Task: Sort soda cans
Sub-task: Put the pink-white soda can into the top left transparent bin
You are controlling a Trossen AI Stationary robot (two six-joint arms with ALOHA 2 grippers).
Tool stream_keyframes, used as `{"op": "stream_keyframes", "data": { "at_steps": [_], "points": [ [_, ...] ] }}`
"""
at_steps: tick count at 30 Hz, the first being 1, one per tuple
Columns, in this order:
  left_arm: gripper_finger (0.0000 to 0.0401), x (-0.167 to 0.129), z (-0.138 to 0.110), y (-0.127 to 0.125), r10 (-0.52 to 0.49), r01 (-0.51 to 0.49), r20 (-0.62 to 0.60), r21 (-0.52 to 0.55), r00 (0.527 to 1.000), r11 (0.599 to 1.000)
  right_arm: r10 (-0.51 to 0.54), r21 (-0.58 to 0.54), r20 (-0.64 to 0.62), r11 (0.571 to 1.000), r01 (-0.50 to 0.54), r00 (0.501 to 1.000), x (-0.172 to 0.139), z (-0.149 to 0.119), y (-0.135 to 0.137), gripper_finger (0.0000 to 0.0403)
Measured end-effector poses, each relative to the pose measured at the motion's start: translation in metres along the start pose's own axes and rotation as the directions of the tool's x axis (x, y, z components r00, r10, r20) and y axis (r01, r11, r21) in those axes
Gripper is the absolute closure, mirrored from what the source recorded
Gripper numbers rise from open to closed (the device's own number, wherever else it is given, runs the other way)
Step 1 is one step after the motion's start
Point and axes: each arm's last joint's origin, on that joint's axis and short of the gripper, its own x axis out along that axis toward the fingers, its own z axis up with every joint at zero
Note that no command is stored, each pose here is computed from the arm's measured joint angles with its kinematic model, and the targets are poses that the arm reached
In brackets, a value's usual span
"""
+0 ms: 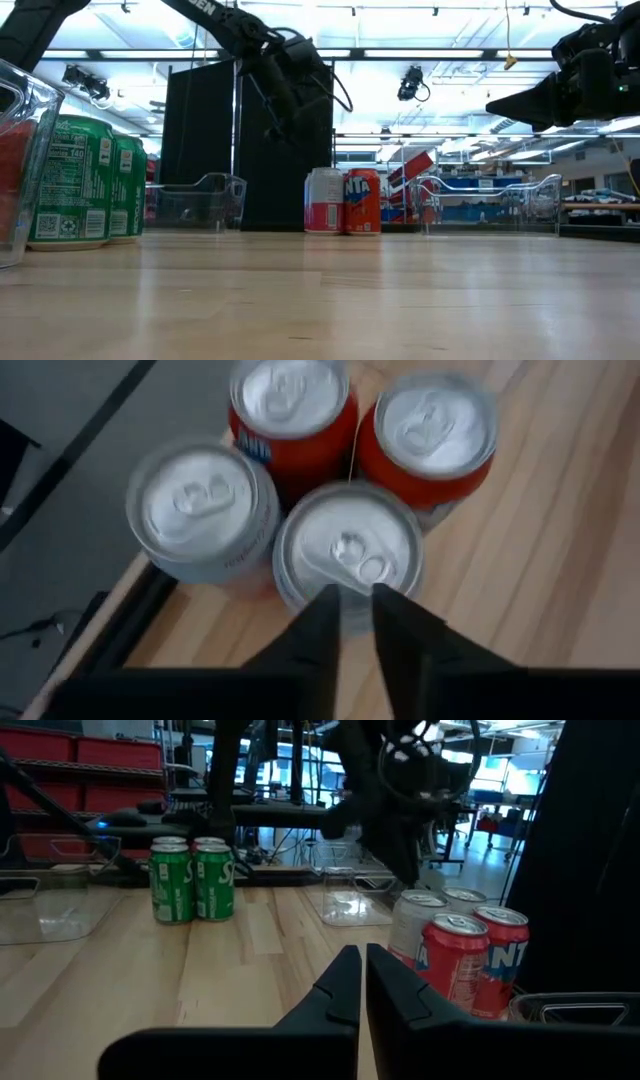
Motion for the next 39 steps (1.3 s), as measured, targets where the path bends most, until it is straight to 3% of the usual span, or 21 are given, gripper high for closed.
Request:
{"op": "stream_keyframes", "data": {
  "at_steps": [5, 9, 17, 21, 24, 30, 39],
  "points": [
    [0.0396, -0.001, -0.002, -0.002, -0.041, 0.041, -0.028, -0.005, 0.999, 0.999, 0.0, 0.0, 0.001, 1.0, 0.0, 1.0, 0.0, 0.0, 0.0, 0.0397],
    [0.0385, -0.002, -0.007, -0.009, -0.115, 0.116, -0.079, 0.001, 0.99, 0.993, 0.0, 0.0, 0.0, 1.0, 0.0, 1.0, 0.0, 0.0, 0.0, 0.0398],
    [0.0389, -0.005, -0.006, -0.021, -0.137, 0.142, -0.073, 0.08, 0.988, 0.987, 0.0, 0.0, 0.001, 1.0, 0.0, 1.0, 0.0, 0.0, 0.0, 0.0396],
    [0.0395, -0.015, 0.002, -0.027, -0.148, 0.157, -0.073, 0.129, 0.986, 0.979, 0.0, 0.0, 0.004, 1.0, 0.0, 1.0, 0.0, 0.0, 0.0, 0.0398],
    [0.0396, -0.024, 0.012, -0.029, -0.15, 0.154, -0.04, 0.17, 0.988, 0.973, -0.012, -0.01, 0.075, 1.0, 0.013, 0.997, 0.0, 0.007, -0.001, 0.0397],
    [0.0396, -0.039, 0.03, -0.029, -0.144, 0.136, 0.033, 0.18, 0.989, 0.974, 0.006, 0.108, 0.195, 0.994, -0.028, 0.981, -0.002, 0.019, -0.001, 0.0396],
    [0.0396, -0.041, 0.029, -0.03, -0.187, 0.182, 0.013, 0.178, 0.982, 0.967, 0.009, 0.167, 0.163, 0.985, -0.036, 0.987, 0.002, 0.017, 0.0, 0.0397]
  ]
}}
